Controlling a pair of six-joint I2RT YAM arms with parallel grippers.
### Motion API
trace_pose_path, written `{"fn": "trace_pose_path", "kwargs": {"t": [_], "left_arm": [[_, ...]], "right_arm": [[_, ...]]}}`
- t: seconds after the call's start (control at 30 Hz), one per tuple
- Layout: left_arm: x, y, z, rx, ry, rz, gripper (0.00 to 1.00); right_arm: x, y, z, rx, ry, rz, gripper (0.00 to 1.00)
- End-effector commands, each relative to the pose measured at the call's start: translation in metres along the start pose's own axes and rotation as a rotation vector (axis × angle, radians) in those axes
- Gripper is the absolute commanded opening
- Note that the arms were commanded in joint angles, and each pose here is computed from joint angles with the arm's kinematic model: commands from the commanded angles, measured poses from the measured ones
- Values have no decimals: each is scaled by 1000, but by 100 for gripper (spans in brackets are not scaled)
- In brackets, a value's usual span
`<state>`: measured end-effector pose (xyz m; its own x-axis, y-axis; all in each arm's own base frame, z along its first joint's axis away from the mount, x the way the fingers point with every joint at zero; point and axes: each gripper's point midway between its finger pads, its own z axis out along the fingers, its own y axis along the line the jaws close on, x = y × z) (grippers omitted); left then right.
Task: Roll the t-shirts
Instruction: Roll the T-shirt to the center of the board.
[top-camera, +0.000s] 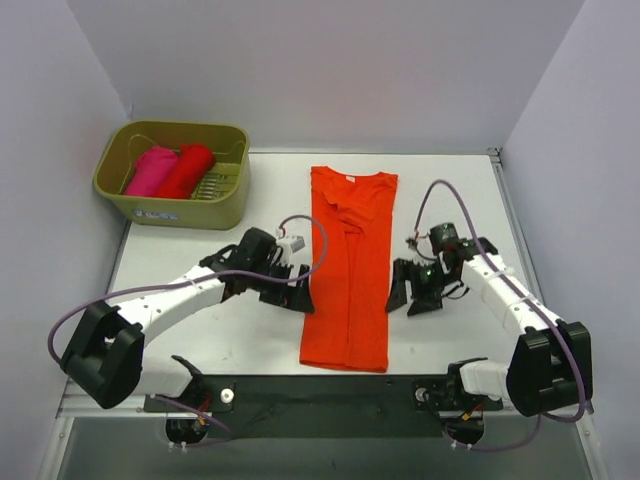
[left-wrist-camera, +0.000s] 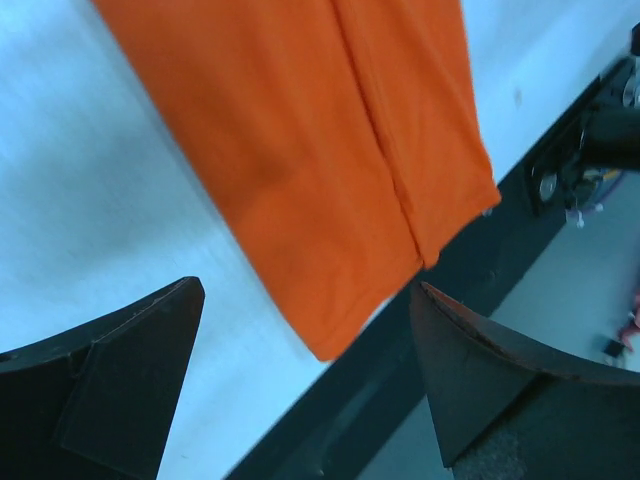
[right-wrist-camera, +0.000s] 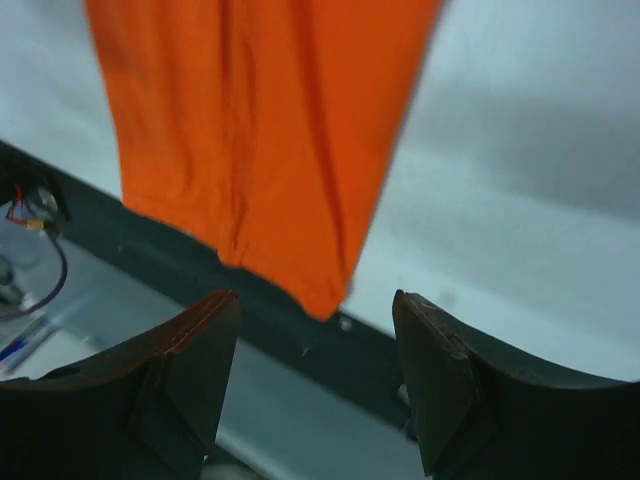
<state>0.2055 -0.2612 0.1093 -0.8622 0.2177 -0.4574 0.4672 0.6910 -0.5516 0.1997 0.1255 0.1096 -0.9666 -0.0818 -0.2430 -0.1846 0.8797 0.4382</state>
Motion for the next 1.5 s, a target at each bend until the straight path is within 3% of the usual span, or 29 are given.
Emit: {"fn": "trace_pose_path", "kwargs": {"t": [0.0, 0.03, 0.13, 0.23, 0.33, 0.57, 0.77, 0.97, 1.03, 1.1, 1.17, 1.2, 1.27, 1.37, 1.47], "left_arm": [[66, 4, 6, 29, 128, -196, 97], [75, 6, 7, 22, 140, -238, 97], [109, 13, 10, 10, 187, -323, 97], [131, 7, 14, 50, 222, -343, 97], [147, 8, 19, 33, 261, -368, 90], [157, 19, 31, -25, 279, -450, 73], [160, 19, 38, -36, 297, -480, 63], [170, 25, 41, -86, 330, -517, 60], [172, 28, 42, -106, 334, -526, 58], [175, 30, 42, -120, 342, -533, 56], [177, 31, 42, -132, 345, -532, 54], [177, 31, 42, -135, 347, -532, 54], [176, 29, 42, -128, 343, -523, 45], [175, 30, 42, -130, 334, -507, 33], [171, 28, 42, -117, 321, -483, 28]], "right_arm": [[91, 20, 16, -120, 251, 374, 64], [96, 21, 15, -113, 238, 355, 66], [128, 28, 23, -84, 356, 383, 66], [147, 19, 31, -4, 425, 462, 66], [160, 11, 40, 59, 495, 562, 61], [169, 10, 55, 52, 566, 656, 48], [175, 14, 60, 50, 599, 667, 44], [177, 11, 64, 63, 615, 672, 41], [179, 11, 66, 73, 623, 665, 37], [182, 7, 66, 103, 627, 655, 27], [188, 3, 65, 156, 633, 638, 28], [190, 1, 66, 173, 635, 628, 35], [193, 2, 65, 184, 637, 608, 39], [197, -3, 65, 205, 627, 597, 33], [192, 0, 65, 166, 599, 570, 11]]}}
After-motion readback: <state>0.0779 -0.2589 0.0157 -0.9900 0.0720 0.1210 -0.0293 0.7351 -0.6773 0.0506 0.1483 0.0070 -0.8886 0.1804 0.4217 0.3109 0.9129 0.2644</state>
